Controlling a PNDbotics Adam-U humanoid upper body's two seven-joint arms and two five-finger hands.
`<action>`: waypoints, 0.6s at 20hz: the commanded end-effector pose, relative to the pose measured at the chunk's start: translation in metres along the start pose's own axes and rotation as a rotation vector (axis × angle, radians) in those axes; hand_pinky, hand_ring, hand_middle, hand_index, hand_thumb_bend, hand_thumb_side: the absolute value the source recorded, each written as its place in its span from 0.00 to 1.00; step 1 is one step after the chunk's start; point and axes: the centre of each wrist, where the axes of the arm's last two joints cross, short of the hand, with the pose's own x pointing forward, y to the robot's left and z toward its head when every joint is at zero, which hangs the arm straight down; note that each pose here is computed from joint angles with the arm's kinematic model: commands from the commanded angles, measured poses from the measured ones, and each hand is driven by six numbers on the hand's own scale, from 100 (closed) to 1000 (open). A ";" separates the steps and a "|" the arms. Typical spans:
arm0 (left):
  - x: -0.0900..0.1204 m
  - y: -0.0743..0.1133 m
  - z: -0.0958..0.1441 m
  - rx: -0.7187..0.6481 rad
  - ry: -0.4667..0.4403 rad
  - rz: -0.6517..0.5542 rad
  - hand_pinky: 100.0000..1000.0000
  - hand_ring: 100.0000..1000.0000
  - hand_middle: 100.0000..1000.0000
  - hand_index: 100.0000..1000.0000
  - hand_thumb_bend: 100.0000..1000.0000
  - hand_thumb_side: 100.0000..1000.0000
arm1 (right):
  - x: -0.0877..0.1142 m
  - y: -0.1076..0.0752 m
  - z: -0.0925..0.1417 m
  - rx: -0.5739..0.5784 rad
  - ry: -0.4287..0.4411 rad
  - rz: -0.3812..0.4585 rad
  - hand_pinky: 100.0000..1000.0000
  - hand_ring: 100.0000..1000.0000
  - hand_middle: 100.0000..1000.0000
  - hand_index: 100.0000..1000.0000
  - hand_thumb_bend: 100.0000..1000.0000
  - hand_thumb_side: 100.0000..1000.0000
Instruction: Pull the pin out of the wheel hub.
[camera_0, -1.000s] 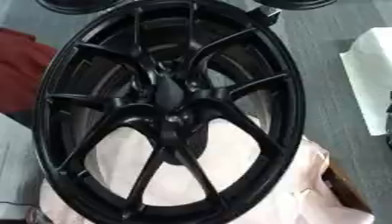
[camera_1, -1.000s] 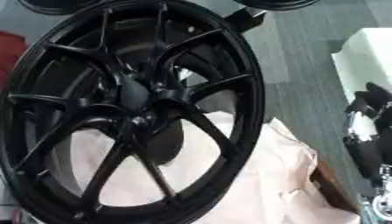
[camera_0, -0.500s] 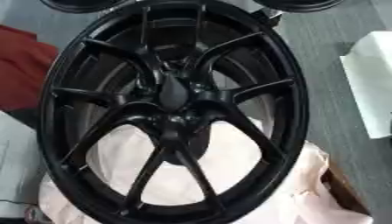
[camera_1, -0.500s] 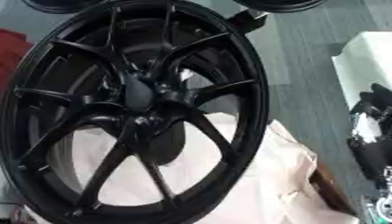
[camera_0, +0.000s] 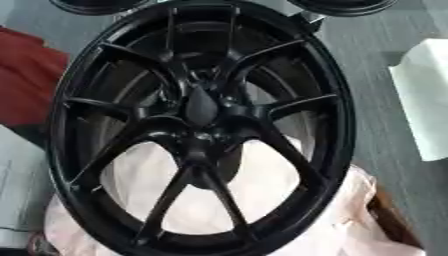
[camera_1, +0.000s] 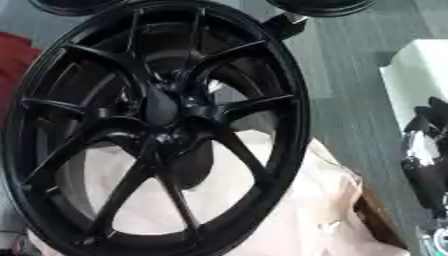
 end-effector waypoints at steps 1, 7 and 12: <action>-0.005 0.023 0.009 0.047 0.009 -0.010 0.90 0.87 0.81 0.92 0.19 0.95 | 0.003 -0.004 -0.003 -0.001 -0.017 -0.001 0.75 0.78 0.66 0.83 0.00 0.54; 0.006 0.029 0.014 0.148 -0.020 0.088 0.82 0.78 0.68 0.84 0.00 0.77 | 0.003 -0.004 -0.003 -0.001 -0.015 -0.002 0.75 0.78 0.67 0.83 0.00 0.54; 0.046 0.033 0.032 0.388 -0.311 0.298 0.72 0.64 0.53 0.79 0.00 0.59 | 0.002 -0.005 -0.002 -0.001 -0.022 -0.001 0.75 0.78 0.67 0.82 0.00 0.53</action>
